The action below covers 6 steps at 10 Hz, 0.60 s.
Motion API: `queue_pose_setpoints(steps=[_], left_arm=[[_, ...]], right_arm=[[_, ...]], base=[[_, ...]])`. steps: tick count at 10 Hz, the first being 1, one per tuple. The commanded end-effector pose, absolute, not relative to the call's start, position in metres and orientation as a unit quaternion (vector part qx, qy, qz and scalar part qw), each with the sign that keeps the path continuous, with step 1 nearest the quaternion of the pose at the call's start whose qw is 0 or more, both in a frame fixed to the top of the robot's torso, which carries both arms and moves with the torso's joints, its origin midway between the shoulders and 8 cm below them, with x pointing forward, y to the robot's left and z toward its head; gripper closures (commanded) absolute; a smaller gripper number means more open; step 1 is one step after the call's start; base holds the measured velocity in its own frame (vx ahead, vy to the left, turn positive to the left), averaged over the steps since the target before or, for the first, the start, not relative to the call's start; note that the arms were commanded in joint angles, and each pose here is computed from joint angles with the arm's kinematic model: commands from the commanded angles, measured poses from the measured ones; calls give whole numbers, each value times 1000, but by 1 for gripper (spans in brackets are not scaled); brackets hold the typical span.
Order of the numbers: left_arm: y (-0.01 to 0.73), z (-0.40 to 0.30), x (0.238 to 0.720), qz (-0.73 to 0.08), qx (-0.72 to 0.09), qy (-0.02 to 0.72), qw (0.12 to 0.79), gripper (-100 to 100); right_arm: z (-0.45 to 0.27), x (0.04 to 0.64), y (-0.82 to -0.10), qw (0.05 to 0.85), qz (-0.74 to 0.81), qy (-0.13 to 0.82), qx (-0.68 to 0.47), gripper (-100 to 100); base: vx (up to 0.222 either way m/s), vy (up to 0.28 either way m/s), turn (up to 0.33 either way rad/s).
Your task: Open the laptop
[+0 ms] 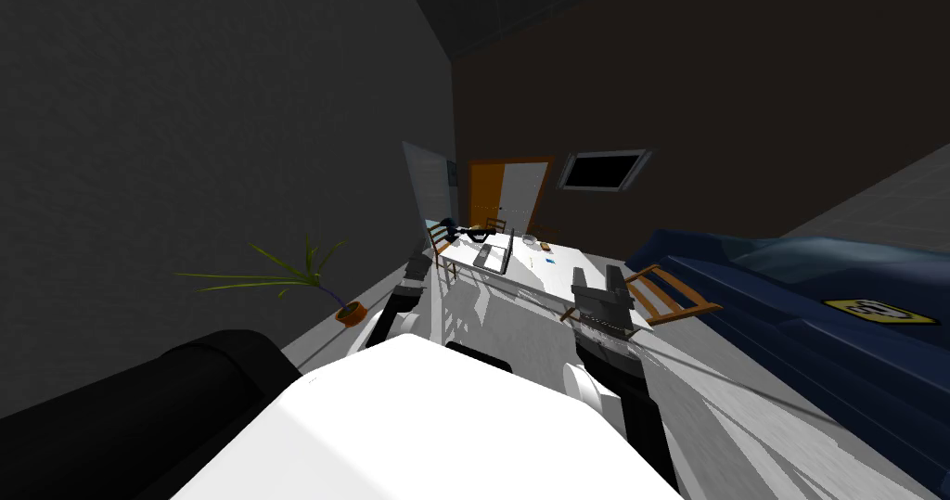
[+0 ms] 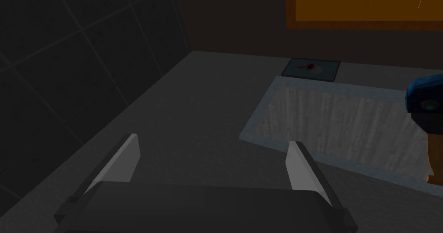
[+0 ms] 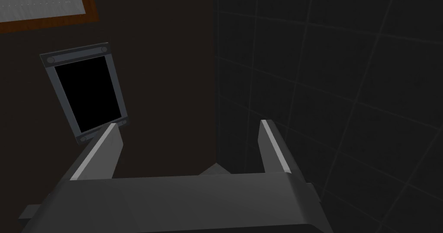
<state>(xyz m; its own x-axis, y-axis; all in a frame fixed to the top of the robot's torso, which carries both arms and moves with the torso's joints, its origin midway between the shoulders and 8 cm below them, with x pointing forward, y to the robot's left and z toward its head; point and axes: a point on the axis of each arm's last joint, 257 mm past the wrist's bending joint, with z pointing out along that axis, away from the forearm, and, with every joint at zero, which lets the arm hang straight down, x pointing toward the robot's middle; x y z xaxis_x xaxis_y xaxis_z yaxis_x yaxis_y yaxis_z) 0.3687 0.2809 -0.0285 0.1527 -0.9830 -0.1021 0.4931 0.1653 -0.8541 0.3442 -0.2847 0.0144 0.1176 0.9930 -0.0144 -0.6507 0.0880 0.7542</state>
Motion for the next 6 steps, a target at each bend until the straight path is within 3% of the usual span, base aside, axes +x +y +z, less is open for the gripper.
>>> queue_pose_setpoints(steps=[1,6], left_arm=[[281,-29,369,-546,-345,354,676,0],[281,-28,369,-546,-345,354,676,0]], right_arm=[[14,344,-285,682,602,280,305,0],[15,344,-285,682,602,280,305,0]], base=[[0,0,0],[0,0,0]])
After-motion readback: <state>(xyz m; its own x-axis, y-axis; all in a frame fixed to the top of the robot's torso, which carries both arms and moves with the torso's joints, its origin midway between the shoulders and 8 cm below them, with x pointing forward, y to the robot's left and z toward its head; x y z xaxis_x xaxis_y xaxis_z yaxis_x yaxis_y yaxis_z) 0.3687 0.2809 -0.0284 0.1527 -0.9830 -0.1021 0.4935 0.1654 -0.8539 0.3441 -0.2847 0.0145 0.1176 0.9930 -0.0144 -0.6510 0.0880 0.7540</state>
